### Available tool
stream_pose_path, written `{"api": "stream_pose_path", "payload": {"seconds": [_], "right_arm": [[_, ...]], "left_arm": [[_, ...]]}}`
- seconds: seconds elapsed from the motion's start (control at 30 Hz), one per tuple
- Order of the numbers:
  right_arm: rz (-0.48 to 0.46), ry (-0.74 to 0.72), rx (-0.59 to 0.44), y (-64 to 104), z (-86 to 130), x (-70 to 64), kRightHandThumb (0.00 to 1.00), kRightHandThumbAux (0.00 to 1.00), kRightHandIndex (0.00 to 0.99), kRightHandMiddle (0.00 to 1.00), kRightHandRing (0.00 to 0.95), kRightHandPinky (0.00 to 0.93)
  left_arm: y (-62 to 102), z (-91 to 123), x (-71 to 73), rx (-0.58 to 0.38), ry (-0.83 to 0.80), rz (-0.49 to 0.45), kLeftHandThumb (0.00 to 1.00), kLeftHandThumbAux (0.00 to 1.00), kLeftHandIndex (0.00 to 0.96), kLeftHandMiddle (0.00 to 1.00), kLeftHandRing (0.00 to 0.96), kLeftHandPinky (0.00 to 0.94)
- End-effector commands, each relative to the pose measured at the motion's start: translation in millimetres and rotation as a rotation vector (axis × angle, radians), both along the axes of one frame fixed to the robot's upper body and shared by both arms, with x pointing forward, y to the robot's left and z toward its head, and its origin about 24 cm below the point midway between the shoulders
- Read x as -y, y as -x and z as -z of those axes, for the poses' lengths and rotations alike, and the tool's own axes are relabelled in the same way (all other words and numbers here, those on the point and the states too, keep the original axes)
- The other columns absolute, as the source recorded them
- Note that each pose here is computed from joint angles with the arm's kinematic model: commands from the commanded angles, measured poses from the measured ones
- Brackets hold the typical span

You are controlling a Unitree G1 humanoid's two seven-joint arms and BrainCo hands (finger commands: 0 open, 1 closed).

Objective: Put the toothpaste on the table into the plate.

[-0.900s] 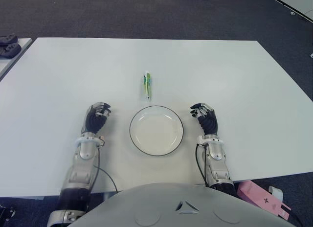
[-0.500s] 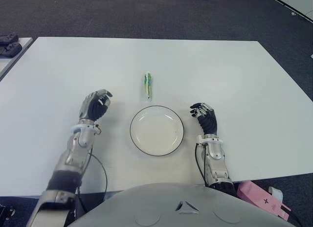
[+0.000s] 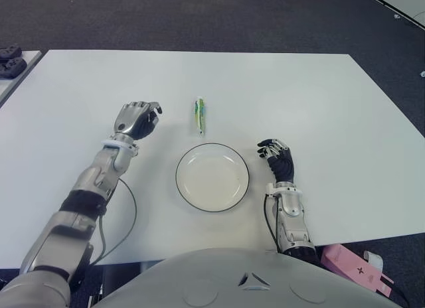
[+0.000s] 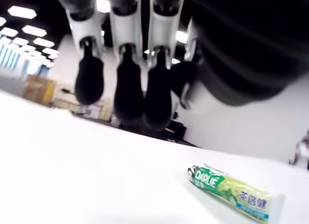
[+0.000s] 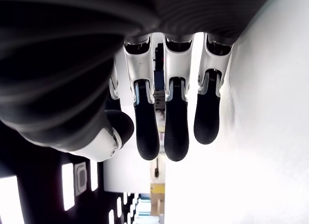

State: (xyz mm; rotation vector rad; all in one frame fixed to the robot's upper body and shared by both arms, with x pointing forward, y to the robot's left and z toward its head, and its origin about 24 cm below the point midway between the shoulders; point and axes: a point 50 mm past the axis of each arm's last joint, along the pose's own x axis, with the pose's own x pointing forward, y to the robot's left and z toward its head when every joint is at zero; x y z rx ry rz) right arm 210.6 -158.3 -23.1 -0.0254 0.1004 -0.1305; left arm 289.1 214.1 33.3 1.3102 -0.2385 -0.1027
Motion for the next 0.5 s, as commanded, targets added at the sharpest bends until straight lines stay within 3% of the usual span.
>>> {"api": "stream_pose_path", "payload": {"seconds": [0.03, 0.13, 0.27, 0.4, 0.5], "right_arm": [[0.009, -0.003, -0.077, 7.5, 13.7, -0.3, 0.710, 0.728, 0.430, 0.480, 0.497, 0.487], [0.011, 0.003, -0.078, 7.6, 14.4, 0.0, 0.710, 0.729, 0.430, 0.481, 0.496, 0.487], [0.016, 0.006, -0.083, 8.2, 15.4, 0.8, 0.710, 0.728, 0.430, 0.484, 0.498, 0.488], [0.018, 0.010, -0.075, 8.9, 15.0, 0.8, 0.710, 0.728, 0.431, 0.486, 0.498, 0.486], [0.020, 0.006, -0.075, 9.3, 15.0, 0.6, 0.710, 0.728, 0.431, 0.485, 0.496, 0.487]], "left_arm": [[-11.1, -3.8, 5.8, 0.019, -0.089, 0.057, 0.711, 0.723, 0.432, 0.669, 0.671, 0.632], [-19.5, -5.7, 10.2, 0.041, -0.136, 0.100, 0.794, 0.695, 0.413, 0.549, 0.609, 0.569], [-29.4, -5.4, 14.8, 0.060, -0.221, 0.182, 0.824, 0.682, 0.430, 0.476, 0.481, 0.472], [-36.0, -3.2, 17.2, 0.081, -0.313, 0.251, 0.723, 0.706, 0.415, 0.356, 0.382, 0.411], [-40.8, -1.2, 18.7, 0.103, -0.400, 0.295, 0.569, 0.654, 0.257, 0.272, 0.289, 0.321]]}}
